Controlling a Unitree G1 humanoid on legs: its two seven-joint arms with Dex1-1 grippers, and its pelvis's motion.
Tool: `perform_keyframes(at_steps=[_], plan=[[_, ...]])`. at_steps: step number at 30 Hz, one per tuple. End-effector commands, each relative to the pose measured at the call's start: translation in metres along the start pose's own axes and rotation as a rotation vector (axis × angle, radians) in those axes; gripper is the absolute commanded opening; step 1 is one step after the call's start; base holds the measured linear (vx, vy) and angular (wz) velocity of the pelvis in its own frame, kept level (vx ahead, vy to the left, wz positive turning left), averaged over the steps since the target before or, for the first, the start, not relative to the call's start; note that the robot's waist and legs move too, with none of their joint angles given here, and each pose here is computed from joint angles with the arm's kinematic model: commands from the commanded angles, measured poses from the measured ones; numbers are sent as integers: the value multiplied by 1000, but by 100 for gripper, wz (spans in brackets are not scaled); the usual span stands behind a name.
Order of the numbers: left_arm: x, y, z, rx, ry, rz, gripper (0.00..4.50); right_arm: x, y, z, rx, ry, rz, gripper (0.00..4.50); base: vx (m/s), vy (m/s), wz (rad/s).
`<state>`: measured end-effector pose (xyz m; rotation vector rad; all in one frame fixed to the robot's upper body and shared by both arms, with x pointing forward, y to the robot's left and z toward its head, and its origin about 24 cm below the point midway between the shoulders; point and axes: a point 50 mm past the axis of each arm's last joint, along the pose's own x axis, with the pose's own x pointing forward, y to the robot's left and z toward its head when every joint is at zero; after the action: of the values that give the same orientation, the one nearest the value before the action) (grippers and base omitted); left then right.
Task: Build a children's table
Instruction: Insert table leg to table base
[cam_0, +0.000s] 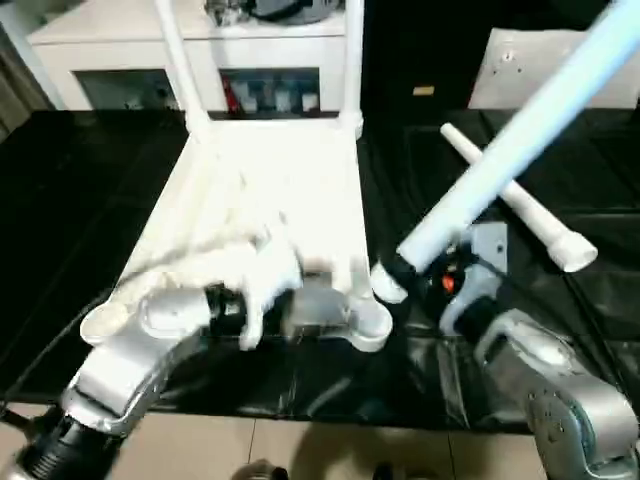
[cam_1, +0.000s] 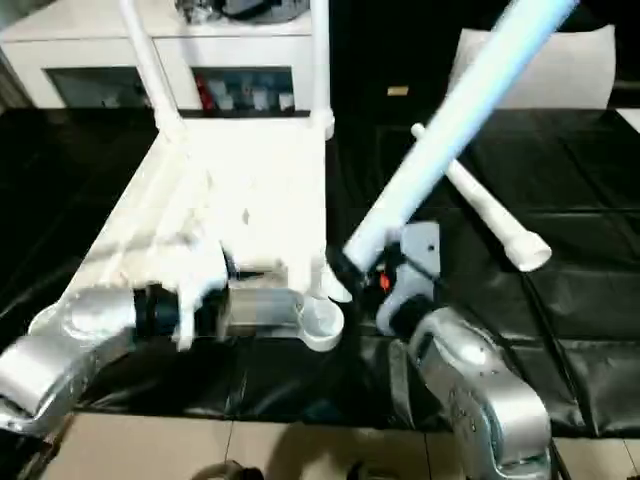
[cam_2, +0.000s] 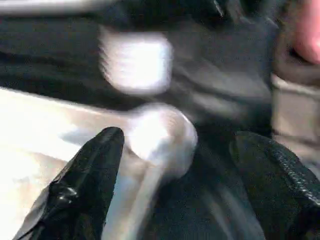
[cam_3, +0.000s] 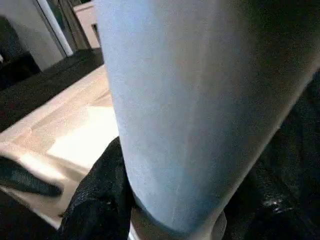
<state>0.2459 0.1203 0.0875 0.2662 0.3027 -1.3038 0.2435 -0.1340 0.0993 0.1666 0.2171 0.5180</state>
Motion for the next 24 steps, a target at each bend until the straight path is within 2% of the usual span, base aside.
perform_keyframes(at_steps=[1, 3, 5, 7, 8, 11, 15, 17, 20, 21, 24], plan=[[-1, 6, -3, 31, 30, -39, 347, -1, 1, 1, -22, 7, 6, 195, 0, 0, 0], [-1, 14, -5, 34, 68, -66, 314, -1, 0, 2, -33, 11, 9, 195, 0, 0, 0], [-2, 17, -7, 45, 85, -76, 312, -1, 1, 2, -35, 14, 12, 195, 0, 0, 0], [0, 27, -11, 64, 111, -76, 301, -1, 0, 2, -39, 18, 11, 195, 0, 0, 0], [1, 33, -14, 60, 132, -79, 272, -2, -1, 2, -44, 20, 10, 195, 0, 0, 0], [2, 36, -18, 35, 162, -91, 264, -2, -2, 2, -50, 22, 6, 195, 0, 0, 0], [3, 39, -26, -36, 192, -104, 232, -3, -3, 2, -57, 21, 1, 195, -16, -11, -10], [4, 42, -28, -34, 192, -86, 224, -3, -3, 2, -58, 20, 1, 195, 25, 20, -15], [6, 55, -33, 4, 200, 7, 206, -2, -3, 2, -66, 20, 3, 195, 118, 40, 5], [5, 59, -34, 4, 202, 26, 186, -2, -2, 2, -74, 23, 8, 195, 0, 0, 0], [4, 59, -36, -3, 211, 12, 177, -2, -1, 1, -78, 26, 15, 195, -2, -32, -15]])
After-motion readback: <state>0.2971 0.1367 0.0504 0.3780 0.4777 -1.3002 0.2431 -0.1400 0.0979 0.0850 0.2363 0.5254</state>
